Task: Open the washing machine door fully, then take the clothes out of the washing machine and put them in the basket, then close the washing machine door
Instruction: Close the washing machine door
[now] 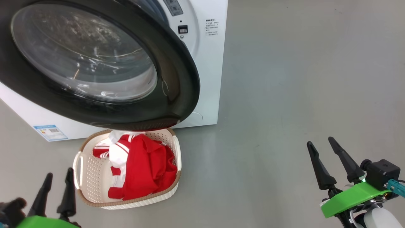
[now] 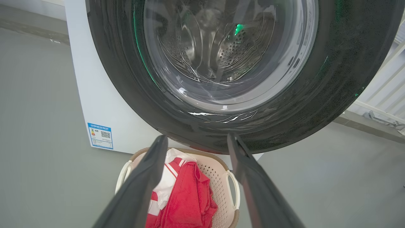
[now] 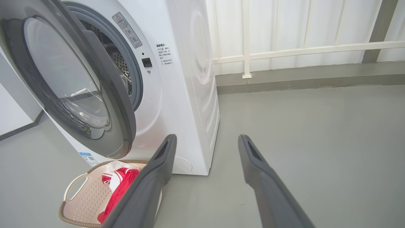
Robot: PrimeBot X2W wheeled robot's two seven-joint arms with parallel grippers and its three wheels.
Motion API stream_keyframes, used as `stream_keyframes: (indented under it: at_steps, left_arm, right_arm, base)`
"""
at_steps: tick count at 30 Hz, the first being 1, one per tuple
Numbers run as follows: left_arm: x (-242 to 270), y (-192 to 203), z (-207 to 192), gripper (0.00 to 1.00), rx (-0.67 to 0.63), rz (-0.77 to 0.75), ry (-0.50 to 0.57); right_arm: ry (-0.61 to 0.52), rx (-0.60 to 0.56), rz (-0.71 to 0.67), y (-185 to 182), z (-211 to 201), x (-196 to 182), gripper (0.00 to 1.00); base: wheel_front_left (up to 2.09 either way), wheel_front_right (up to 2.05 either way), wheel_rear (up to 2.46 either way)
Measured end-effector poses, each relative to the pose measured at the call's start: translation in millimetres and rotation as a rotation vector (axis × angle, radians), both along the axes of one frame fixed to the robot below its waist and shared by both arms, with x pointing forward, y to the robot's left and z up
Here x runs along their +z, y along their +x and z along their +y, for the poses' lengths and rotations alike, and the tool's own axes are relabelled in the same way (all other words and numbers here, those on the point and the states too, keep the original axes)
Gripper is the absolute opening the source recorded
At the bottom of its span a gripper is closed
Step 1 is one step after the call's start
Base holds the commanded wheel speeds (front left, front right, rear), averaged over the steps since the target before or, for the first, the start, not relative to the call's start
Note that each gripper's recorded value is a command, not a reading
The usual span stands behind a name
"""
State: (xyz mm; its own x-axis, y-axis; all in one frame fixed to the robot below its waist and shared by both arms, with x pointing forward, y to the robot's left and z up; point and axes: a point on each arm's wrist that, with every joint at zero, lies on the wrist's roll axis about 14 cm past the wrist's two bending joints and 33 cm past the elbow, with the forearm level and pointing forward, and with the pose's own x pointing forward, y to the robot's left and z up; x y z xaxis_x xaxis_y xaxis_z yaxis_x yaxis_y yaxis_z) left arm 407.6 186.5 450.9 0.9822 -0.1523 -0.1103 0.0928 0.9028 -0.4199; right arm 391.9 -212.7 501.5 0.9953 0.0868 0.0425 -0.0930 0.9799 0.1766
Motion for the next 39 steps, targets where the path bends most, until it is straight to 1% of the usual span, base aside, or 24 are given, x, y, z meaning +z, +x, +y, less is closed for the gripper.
stream_keyframes:
  at_steps: [3, 6, 11, 13, 21, 33, 34, 35, 36, 37, 39]
  left_arm:
    - [3, -5, -2, 1.00, 0.001, -0.028, 0.070]
    - [10, -6, -3, 1.00, 0.013, -0.063, 0.117]
    - [8, -13, -8, 1.00, 0.014, -0.074, 0.190]
    - [7, -16, -10, 1.00, 0.004, -0.079, 0.242]
    - [-2, -30, -12, 1.00, 0.034, -0.047, 0.251]
    - [1, -31, -10, 1.00, 0.042, -0.058, 0.262]
    - [2, -31, -10, 1.00, 0.043, -0.061, 0.261]
    - [3, -31, -10, 1.00, 0.044, -0.064, 0.261]
    - [4, -31, -10, 1.00, 0.045, -0.066, 0.260]
    - [5, -31, -10, 1.00, 0.046, -0.069, 0.259]
    - [8, -32, -10, 1.00, 0.048, -0.077, 0.257]
  right_arm:
    - [0.001, -0.009, -0.007, 0, -3, 2, 1.00]
    - [0.002, -0.011, -0.008, 0, -3, 3, 1.00]
    - [0.006, -0.009, -0.006, 1, -2, 1, 1.00]
    - [0.011, -0.010, -0.005, 1, -1, 1, 1.00]
    - [0.021, -0.012, 0.028, -8, 1, -10, 1.00]
    - [0.023, -0.001, 0.019, -6, 5, -7, 1.00]
    - [0.025, 0.001, 0.011, -5, 6, -5, 0.48]
    - [0.030, 0.004, 0.002, -4, 8, -2, 0.29]
    - [0.035, 0.006, -0.008, -1, 9, 1, 0.02]
    - [0.040, 0.011, -0.023, 2, 11, 6, 0.00]
    - [0.050, 0.021, -0.059, 10, 16, 19, 0.00]
  base:
    - [0.00, 0.00, 0.00]
    - [0.00, 0.00, 0.00]
    - [0.00, 0.00, 0.00]
    - [0.00, 0.00, 0.00]
    - [0.00, 0.00, 0.00]
    - [0.00, 0.00, 0.00]
    - [0.00, 0.00, 0.00]
    - [0.00, 0.00, 0.00]
    - [0.00, 0.00, 0.00]
    - [0.00, 0.00, 0.00]
    - [0.00, 0.00, 0.00]
